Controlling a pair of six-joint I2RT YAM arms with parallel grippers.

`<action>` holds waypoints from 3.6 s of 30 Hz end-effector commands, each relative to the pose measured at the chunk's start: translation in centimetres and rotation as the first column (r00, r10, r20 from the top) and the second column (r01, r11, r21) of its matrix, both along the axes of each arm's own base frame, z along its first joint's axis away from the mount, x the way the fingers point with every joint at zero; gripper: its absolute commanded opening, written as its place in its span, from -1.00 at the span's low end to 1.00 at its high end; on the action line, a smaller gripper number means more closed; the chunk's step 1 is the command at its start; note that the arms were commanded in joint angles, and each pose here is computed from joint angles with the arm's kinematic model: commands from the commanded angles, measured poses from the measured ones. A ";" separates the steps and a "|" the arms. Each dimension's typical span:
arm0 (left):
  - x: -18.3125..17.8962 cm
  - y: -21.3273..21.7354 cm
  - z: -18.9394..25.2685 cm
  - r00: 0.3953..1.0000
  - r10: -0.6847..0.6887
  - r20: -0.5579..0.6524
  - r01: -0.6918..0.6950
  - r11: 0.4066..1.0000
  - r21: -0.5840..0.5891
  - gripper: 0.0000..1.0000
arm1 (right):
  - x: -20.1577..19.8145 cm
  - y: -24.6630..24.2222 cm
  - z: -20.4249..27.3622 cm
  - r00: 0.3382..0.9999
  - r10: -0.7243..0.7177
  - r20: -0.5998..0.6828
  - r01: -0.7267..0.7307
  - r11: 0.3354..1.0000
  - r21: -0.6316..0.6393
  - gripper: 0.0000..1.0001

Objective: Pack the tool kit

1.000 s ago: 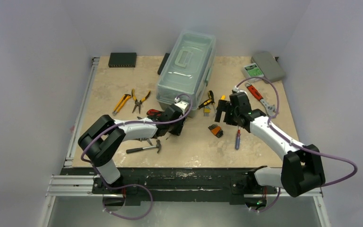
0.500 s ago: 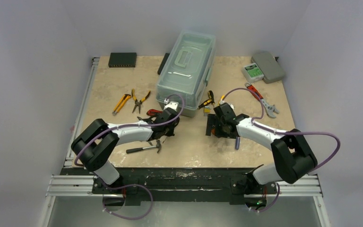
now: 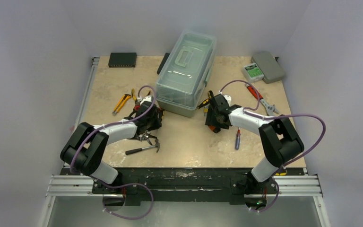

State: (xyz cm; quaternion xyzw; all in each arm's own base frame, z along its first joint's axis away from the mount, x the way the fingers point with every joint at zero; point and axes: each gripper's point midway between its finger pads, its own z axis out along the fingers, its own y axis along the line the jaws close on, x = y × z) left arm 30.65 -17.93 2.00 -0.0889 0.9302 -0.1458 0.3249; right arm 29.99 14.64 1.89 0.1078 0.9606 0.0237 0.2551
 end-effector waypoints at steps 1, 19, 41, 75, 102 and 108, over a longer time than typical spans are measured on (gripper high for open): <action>-2.2 4.3 -2.7 0.984 0.139 -0.113 -0.131 0.989 0.071 -1.00 | 2.5 0.6 -0.8 0.999 -0.032 0.002 0.032 0.999 0.023 0.18; 1.0 5.8 -2.4 0.944 0.303 -0.129 -0.315 0.946 -0.083 -1.00 | 11.1 -7.1 -0.2 0.968 -0.250 0.025 0.248 0.967 0.051 0.13; 0.4 6.6 3.7 0.952 0.306 0.005 -0.302 0.944 -0.130 -0.02 | 10.2 -2.0 8.9 0.972 -0.049 0.230 -0.032 0.942 0.335 0.85; 1.6 8.1 22.2 0.907 0.250 0.340 -0.170 0.953 -0.249 0.57 | 14.9 5.4 10.7 0.957 -0.030 0.290 -0.132 0.842 0.523 0.33; 12.4 7.2 19.7 0.937 0.206 0.282 -0.110 0.940 -0.322 0.57 | 11.2 3.7 0.6 1.000 -0.023 0.008 0.018 0.917 0.399 -0.41; 11.9 7.2 19.7 0.939 0.186 0.288 -0.094 0.948 -0.306 0.55 | 10.4 0.3 1.7 0.999 -0.026 0.024 0.016 0.940 0.341 -0.41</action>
